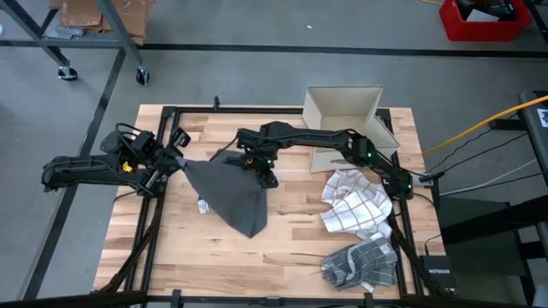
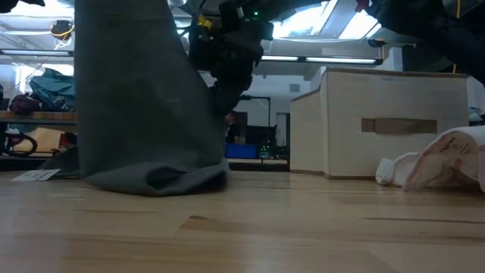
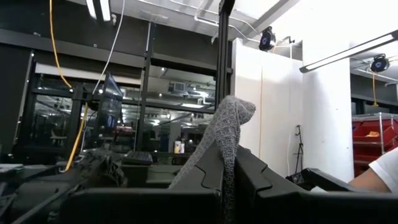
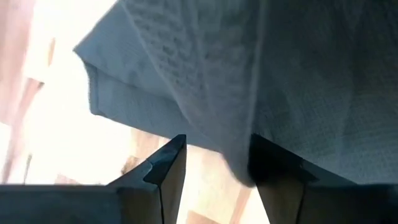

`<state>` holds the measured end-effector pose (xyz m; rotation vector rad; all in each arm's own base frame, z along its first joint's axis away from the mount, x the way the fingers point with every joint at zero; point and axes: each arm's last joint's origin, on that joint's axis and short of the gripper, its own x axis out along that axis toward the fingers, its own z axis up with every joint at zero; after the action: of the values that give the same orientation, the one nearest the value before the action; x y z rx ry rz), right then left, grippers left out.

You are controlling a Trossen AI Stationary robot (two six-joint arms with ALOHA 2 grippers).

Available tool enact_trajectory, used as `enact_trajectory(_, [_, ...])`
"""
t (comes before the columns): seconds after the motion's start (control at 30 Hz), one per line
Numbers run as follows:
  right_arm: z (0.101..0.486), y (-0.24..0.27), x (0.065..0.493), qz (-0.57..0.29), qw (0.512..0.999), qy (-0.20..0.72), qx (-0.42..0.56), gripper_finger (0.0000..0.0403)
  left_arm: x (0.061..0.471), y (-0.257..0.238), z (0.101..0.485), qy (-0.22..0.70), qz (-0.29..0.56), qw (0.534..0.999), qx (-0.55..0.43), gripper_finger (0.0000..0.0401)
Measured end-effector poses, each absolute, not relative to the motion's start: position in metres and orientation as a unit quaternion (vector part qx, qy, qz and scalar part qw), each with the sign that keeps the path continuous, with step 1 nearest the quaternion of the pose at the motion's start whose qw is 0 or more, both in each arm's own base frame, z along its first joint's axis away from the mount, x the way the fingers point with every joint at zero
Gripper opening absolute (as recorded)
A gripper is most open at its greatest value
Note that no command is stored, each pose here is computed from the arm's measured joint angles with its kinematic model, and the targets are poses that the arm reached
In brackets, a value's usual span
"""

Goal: Fold towel
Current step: Fold the gray kitchen towel

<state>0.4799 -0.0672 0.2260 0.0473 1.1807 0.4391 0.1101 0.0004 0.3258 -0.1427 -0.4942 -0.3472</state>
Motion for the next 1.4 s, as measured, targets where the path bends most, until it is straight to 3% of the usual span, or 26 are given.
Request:
enact_trajectory(0.13, [0.227,-0.066,0.481,0.216,0.811,0.543,0.031,0.0138,0.11,0.0,0.326,-0.243,-0.171,0.952,-0.07,0.0])
enact_trajectory(0.43, [0.226,-0.067,0.479,0.196,0.806,0.557,0.038,0.0015,0.11,0.0,0.326,-0.243,-0.171,0.952,-0.07,0.0])
enact_trajectory(0.73, [0.229,-0.067,0.476,0.18,0.8,0.57,0.04,0.0004,0.107,0.0,0.33,-0.27,-0.168,0.947,-0.05,0.0])
enact_trajectory(0.9, [0.26,-0.067,0.455,0.134,0.79,0.598,0.002,0.0003,0.104,0.002,0.335,-0.309,-0.141,0.94,-0.028,0.0])
enact_trajectory(1.17, [0.341,-0.069,0.405,-0.008,0.796,0.596,-0.108,0.0001,0.103,0.01,0.338,-0.343,0.02,0.939,-0.002,0.0])
enact_trajectory(1.4, [0.41,-0.073,0.368,-0.186,0.825,0.495,-0.197,0.0001,0.086,0.018,0.351,-0.417,0.232,0.877,0.052,0.0])
